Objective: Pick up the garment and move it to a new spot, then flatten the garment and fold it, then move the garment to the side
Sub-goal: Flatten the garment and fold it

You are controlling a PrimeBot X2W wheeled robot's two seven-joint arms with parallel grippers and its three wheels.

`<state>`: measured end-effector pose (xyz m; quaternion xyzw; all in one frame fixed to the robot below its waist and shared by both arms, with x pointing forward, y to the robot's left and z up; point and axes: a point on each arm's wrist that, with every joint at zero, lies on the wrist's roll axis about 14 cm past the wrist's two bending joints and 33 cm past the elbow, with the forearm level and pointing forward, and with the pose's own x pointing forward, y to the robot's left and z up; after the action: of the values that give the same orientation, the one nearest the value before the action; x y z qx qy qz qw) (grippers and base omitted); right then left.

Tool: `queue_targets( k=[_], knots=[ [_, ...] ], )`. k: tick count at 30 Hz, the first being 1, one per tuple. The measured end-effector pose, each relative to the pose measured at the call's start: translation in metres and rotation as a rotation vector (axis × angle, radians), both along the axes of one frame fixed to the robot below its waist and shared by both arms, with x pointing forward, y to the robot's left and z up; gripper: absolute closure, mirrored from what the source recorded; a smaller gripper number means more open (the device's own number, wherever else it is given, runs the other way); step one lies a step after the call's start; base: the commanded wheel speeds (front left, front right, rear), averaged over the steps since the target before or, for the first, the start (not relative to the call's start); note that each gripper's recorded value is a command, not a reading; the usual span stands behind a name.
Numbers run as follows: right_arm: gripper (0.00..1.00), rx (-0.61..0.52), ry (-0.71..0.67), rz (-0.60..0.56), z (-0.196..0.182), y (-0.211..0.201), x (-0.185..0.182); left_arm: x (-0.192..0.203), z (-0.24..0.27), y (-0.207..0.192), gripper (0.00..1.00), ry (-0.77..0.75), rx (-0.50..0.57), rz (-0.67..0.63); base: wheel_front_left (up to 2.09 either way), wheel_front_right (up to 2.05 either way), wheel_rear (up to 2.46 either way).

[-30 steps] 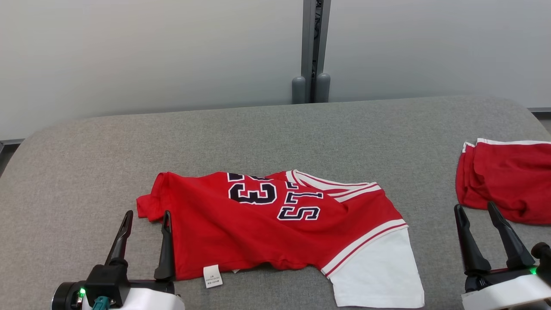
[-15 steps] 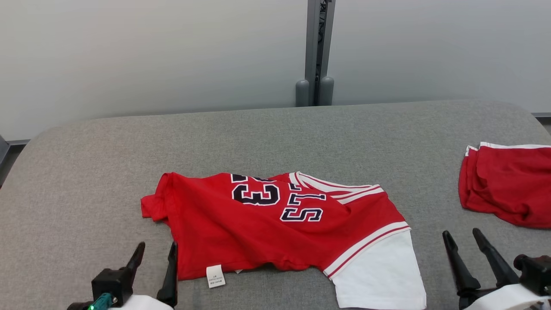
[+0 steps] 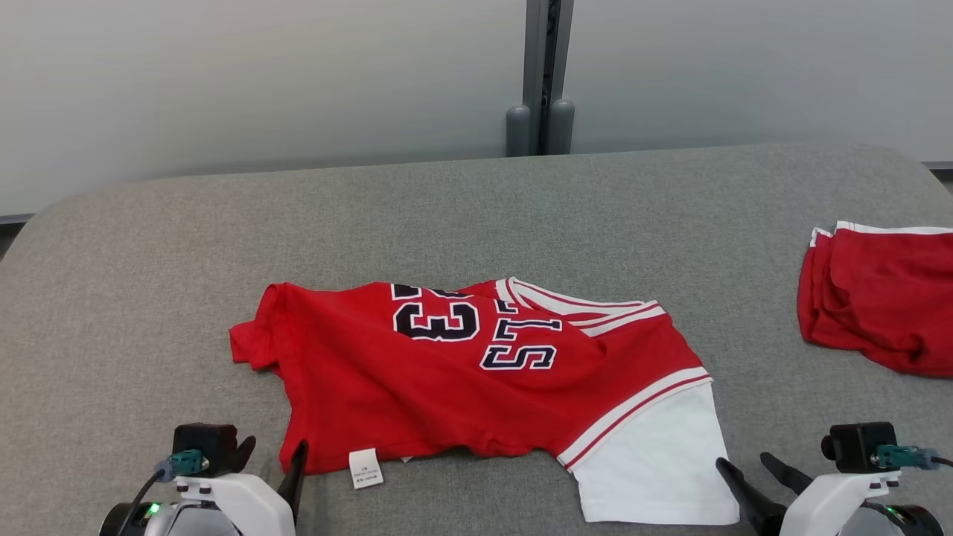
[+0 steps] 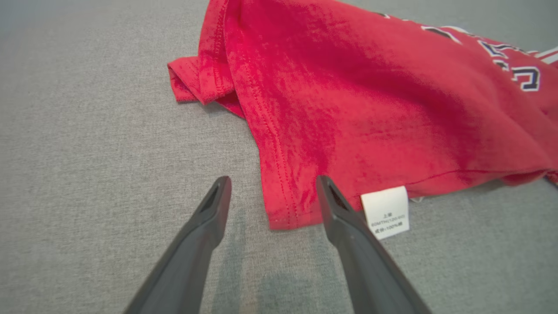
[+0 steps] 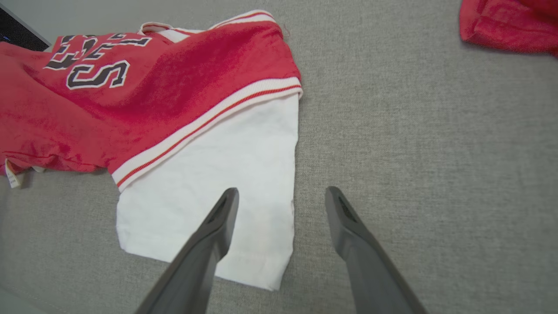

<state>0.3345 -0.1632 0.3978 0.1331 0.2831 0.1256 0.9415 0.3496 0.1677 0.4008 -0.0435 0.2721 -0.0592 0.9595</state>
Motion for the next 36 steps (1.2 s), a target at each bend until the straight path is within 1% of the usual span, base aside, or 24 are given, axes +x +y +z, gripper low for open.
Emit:
queue_targets(
  k=[6, 12, 15, 16, 17, 18, 19, 20, 21, 22, 23, 30, 36],
  knots=[
    [0.0, 0.024, 0.171, 0.044, -0.025, 0.012, -0.015, -0.002, -0.015, -0.009, 0.0, 0.088, 0.003, -0.027, 0.0, 0.0, 0.0],
    [0.0, 0.036, 0.212, 0.055, -0.03, 0.015, -0.016, 0.0, -0.026, -0.015, 0.0, 0.125, 0.003, -0.034, 0.0, 0.0, 0.0],
    [0.0, 0.042, 0.216, 0.066, -0.031, 0.019, -0.017, -0.004, -0.035, -0.016, 0.0, 0.17, 0.006, -0.041, 0.0, 0.0, 0.0],
    [0.04, 0.049, 0.215, 0.071, -0.03, 0.022, -0.017, -0.006, -0.038, -0.016, 0.0, 0.185, 0.006, -0.042, 0.0, 0.0, 0.0],
    [0.16, 0.053, 0.213, 0.08, -0.029, 0.025, -0.017, -0.006, -0.039, -0.016, 0.0, 0.188, 0.005, -0.042, 0.0, 0.0, 0.0],
    [0.48, 0.057, 0.211, 0.088, -0.028, 0.028, -0.018, -0.007, -0.04, -0.016, 0.0, 0.192, 0.004, -0.042, 0.0, 0.0, 0.0],
    [0.68, 0.065, 0.21, 0.092, -0.028, 0.031, -0.018, -0.007, -0.04, -0.017, 0.0, 0.195, 0.003, -0.042, 0.0, 0.0, 0.0],
    [0.89, 0.067, 0.211, 0.099, -0.028, 0.033, -0.018, -0.006, -0.04, -0.017, 0.17, 0.196, 0.002, -0.042, 0.0, 0.0, 0.0],
    [1.0, 0.072, 0.211, 0.104, -0.028, 0.035, -0.019, -0.006, -0.04, -0.017, 0.51, 0.196, 0.0, -0.041, 0.0, 0.0, 0.0],
    [1.0, 0.074, 0.212, 0.108, -0.028, 0.036, -0.02, -0.006, -0.04, -0.017, 0.89, 0.195, 0.0, -0.041, 0.0, 0.0, 0.0],
    [1.0, 0.074, 0.211, 0.111, -0.028, 0.037, -0.02, -0.007, -0.04, -0.017, 1.0, 0.195, -0.002, -0.043, 0.0, 0.0, 0.0],
    [1.0, 0.065, 0.133, 0.098, -0.016, 0.031, -0.011, -0.005, -0.031, -0.016, 1.0, 0.148, -0.014, -0.038, 0.0, 0.0, 0.0],
    [1.0, 0.118, 0.039, 0.072, 0.008, 0.031, 0.0, 0.0, -0.014, -0.013, 1.0, 0.09, -0.015, -0.036, 0.0, 0.0, 0.0]
  ],
)
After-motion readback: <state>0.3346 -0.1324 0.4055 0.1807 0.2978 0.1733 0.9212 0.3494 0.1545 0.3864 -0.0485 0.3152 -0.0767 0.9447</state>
